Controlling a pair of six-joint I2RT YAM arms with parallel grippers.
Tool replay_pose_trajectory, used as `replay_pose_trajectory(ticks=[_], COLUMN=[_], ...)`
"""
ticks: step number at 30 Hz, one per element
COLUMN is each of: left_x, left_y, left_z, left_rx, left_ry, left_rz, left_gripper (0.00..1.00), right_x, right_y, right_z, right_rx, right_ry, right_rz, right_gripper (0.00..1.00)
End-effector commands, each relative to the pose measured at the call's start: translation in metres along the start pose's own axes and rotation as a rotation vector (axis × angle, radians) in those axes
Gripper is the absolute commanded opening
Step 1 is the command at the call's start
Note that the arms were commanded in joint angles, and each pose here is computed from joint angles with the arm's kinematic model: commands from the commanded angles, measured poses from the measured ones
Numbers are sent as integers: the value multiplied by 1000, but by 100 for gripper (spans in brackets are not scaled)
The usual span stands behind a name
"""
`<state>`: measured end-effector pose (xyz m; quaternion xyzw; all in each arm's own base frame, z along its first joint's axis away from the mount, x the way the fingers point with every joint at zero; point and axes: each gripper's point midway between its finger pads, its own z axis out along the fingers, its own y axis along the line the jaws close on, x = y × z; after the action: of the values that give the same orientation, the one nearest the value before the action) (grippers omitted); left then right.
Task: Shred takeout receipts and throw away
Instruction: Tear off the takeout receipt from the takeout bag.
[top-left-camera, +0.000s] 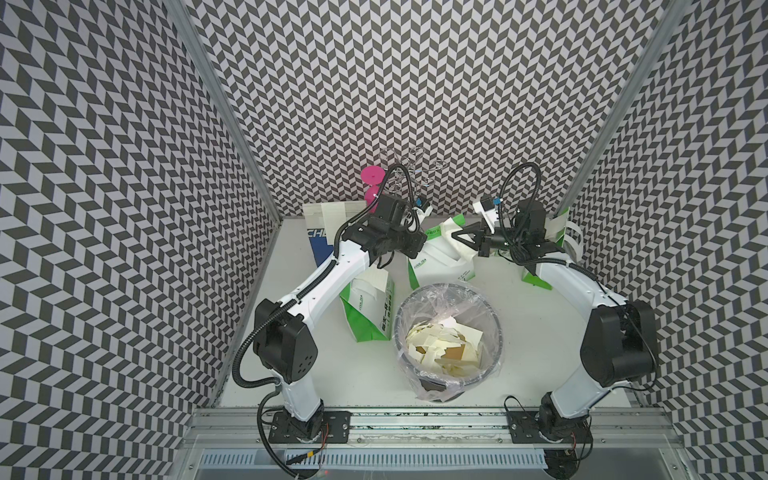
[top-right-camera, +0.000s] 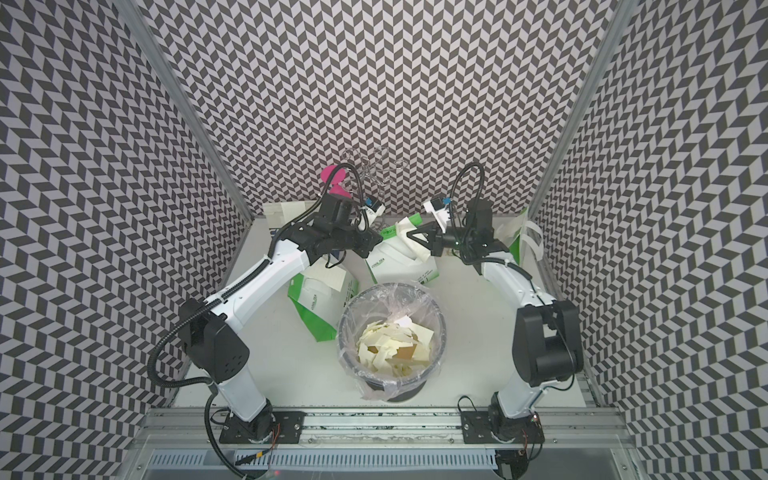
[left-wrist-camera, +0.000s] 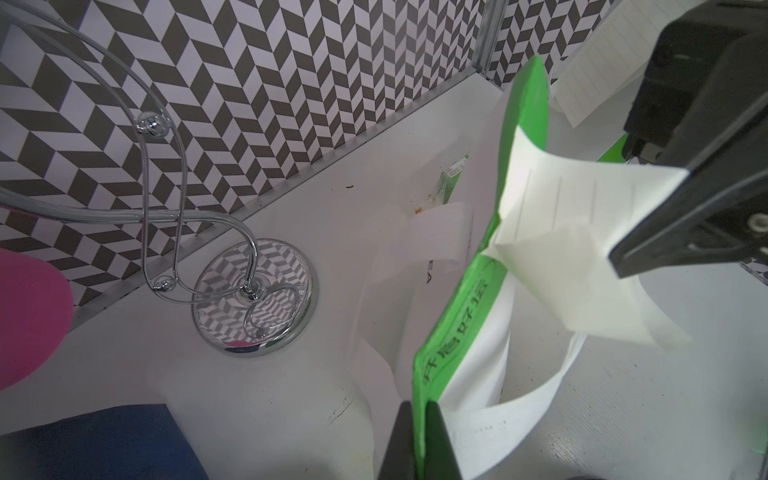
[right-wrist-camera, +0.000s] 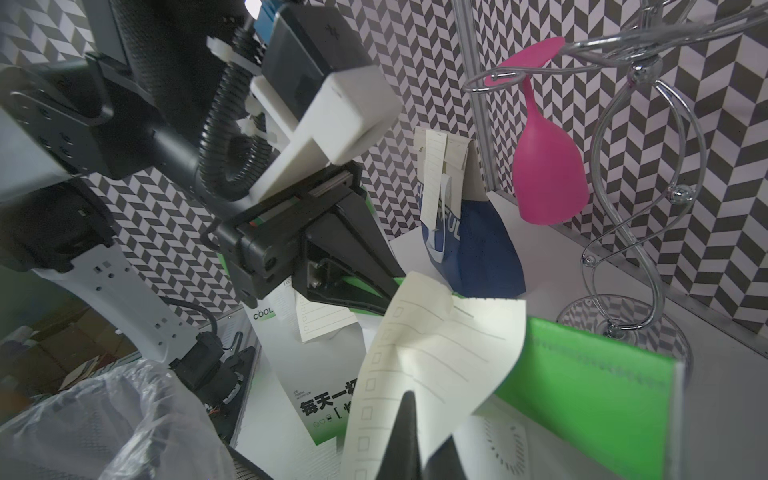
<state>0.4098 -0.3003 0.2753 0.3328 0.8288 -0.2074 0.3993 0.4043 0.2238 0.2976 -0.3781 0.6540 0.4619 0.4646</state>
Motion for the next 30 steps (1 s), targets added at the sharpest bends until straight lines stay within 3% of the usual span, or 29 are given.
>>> replay_pose_trajectory(ticks=[1,2,6,14,18,30], left_x=[0,-1,-1,0,-1,-1], left_y=[1,-1,-3,-2,-3,-3], left_z=[-8,-9,-8,-6,-5,-6], left_rx=[18,28,41,38,43,39], left_ry=[7,3,2,7,6,11], left_rz=[-7,-7,-7,-7,-3,1], left_gripper=[0,0,0,0,0,0], right_x=[-4,1,9,-5,-7,-2], right_y=[-5,-9,-19,-28,-29,-22], right_z=[-1,1,5,-8,-7,18], right_rx=[69,87,134,282,280,135], right_ry=[29,43,80,107,110,124], right_rz=[-124,-126,-133,-183,-194,-161], right_gripper=[4,5,33,58,64,69])
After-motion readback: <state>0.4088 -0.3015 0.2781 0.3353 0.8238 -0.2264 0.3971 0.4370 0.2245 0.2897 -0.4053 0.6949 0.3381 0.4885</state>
